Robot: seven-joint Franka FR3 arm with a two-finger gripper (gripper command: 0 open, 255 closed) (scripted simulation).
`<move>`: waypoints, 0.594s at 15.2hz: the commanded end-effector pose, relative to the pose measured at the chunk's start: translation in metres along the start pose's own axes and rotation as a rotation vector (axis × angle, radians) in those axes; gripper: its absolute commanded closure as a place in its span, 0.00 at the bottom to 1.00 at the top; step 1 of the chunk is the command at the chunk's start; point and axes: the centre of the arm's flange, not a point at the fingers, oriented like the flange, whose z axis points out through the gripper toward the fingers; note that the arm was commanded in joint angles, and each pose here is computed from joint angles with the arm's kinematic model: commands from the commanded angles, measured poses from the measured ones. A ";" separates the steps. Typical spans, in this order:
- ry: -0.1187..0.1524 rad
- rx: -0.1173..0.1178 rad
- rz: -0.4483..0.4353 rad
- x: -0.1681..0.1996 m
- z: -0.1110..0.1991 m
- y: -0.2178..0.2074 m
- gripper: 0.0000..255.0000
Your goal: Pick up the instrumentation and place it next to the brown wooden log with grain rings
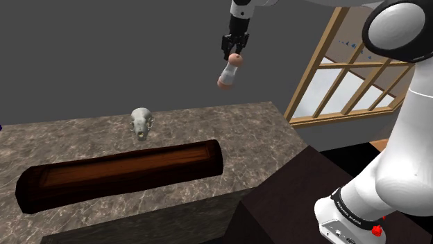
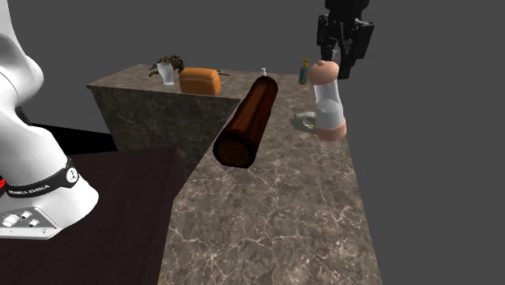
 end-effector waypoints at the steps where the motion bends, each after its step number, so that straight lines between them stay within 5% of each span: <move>1: 0.000 0.000 0.001 0.006 0.000 -0.024 1.00; 9: 0.000 0.000 0.001 0.033 0.004 -0.126 1.00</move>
